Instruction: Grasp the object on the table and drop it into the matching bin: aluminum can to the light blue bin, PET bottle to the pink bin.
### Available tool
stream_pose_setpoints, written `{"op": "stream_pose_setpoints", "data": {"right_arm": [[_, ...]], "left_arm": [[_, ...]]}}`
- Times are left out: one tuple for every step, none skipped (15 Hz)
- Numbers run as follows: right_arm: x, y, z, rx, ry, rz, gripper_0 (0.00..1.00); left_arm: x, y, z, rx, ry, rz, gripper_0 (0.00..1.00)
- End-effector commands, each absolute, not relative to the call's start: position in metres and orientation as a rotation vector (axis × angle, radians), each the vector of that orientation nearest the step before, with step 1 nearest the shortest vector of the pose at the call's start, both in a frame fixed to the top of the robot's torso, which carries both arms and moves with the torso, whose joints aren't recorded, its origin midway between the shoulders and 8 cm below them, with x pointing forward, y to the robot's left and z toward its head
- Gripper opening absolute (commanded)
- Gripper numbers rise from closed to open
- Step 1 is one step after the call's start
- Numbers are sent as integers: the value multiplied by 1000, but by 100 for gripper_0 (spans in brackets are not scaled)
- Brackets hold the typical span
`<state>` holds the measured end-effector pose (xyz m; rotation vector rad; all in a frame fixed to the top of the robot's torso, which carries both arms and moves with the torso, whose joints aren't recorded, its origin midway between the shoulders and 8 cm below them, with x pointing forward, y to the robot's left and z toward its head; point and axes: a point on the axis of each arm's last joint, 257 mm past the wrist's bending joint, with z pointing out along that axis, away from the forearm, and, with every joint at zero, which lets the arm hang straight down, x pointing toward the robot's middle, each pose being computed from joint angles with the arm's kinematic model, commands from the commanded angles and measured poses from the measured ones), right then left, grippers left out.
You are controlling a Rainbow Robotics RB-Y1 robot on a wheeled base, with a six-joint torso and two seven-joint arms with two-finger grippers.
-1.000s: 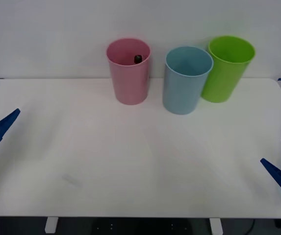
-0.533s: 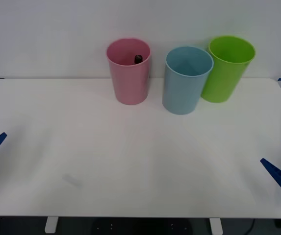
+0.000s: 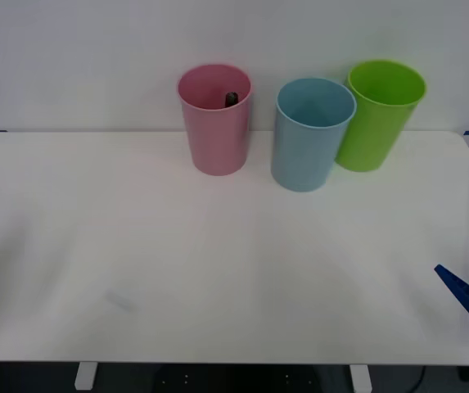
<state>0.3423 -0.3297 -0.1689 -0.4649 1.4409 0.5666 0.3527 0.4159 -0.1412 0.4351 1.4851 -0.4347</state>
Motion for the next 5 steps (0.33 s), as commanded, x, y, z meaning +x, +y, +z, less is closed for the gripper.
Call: {"op": "stream_pose_setpoints", "data": {"right_arm": [[342,-330,-169,-465,1441,567,100],[342,-330,-169,-465,1441,567,100],[342,-330,-169,-465,1441,567,100],[342,-330,-169,-465,1441,567,100],[342,-330,-169,-465,1441,567,100]], "left_arm": [[349,419,-147,416,1504,-437,100],[349,419,-148,414,1507,-440,100],[349,419,-148,414,1507,-440,100],[349,419,-148,414,1507,-440,100],[349,419,-148,414,1507,-440,100]]}}
